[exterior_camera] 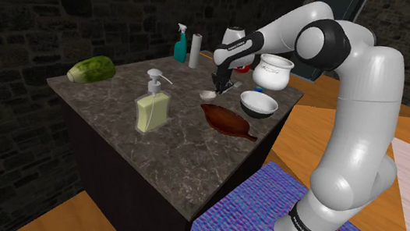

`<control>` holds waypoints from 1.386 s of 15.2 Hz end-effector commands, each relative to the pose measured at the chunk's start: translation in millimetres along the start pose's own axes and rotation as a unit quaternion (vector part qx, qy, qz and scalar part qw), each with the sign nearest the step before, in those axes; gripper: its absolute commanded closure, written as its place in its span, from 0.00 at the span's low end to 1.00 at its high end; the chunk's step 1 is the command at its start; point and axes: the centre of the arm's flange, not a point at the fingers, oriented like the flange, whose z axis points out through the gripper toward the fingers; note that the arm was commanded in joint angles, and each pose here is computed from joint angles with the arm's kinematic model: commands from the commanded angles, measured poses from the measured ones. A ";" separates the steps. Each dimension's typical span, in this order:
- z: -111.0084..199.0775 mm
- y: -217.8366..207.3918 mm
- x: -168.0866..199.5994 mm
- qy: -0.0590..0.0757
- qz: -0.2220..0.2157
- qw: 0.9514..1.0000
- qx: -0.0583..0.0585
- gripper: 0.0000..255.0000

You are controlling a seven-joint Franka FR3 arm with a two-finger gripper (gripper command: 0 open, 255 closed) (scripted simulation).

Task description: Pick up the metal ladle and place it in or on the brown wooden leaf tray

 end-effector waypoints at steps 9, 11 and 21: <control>-50.8 -4.7 8.9 0.000 0.000 1.000 0.000 1.00; -61.1 -5.7 10.6 0.000 0.000 1.000 0.000 1.00; -101.8 19.2 -10.8 0.000 0.000 1.000 0.000 1.00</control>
